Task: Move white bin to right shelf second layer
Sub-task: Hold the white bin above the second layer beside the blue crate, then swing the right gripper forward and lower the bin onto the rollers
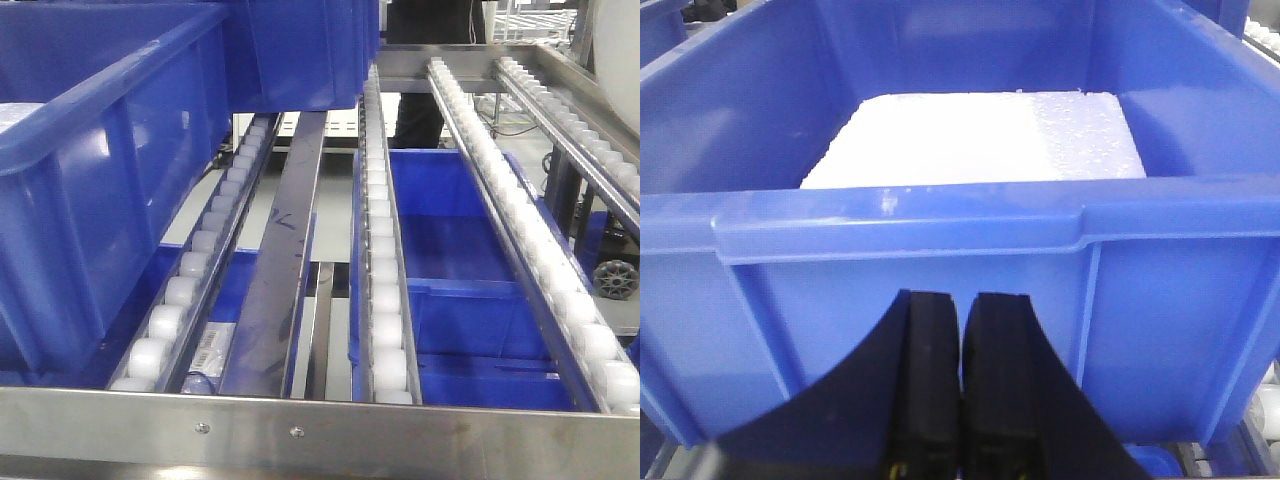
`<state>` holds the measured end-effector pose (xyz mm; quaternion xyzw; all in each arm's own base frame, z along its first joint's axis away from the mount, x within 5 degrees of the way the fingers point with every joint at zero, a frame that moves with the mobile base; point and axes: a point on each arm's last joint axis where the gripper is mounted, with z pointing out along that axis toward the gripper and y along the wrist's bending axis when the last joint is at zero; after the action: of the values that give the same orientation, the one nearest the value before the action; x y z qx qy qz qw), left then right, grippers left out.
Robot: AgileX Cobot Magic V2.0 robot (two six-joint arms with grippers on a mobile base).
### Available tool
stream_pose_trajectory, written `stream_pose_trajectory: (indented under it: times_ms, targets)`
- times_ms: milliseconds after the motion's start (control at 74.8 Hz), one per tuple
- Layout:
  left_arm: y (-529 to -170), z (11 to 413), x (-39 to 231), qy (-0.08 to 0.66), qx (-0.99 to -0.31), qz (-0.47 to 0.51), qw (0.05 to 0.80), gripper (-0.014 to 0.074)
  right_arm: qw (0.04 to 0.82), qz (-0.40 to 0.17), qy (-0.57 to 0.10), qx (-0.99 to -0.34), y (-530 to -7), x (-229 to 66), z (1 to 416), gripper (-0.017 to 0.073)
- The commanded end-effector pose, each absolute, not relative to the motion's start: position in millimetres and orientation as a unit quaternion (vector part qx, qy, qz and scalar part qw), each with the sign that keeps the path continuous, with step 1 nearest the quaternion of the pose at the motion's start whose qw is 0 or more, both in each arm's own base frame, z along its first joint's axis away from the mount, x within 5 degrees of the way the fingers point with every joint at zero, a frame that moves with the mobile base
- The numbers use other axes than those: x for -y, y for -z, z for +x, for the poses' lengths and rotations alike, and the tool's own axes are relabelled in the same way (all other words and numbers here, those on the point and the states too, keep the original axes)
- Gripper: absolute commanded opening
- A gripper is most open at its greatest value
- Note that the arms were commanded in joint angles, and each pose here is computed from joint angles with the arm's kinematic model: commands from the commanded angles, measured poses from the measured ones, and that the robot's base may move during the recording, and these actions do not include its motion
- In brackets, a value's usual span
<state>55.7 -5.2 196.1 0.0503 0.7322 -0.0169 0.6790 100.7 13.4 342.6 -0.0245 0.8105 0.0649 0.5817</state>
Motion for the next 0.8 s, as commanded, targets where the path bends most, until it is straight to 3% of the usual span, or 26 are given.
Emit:
stream_pose_trajectory:
  times_ms: [0,187,789]
  targets:
    - [-192.3,56.4,5.5,0.021,-0.710,0.048,0.702,0.0085,0.632,-0.019,-0.065,-0.772,-361.1,-12.4,102.4,0.0056]
    - [-192.3,56.4,5.5,0.021,-0.710,0.048,0.702,0.0085,0.628,-0.017,-0.065,-0.775,-359.5,-13.0,112.4,0.0056]
    - [-192.3,56.4,5.5,0.021,-0.710,0.048,0.702,0.0085,0.522,-0.025,-0.071,-0.850,-309.0,-28.4,199.1,0.0056]
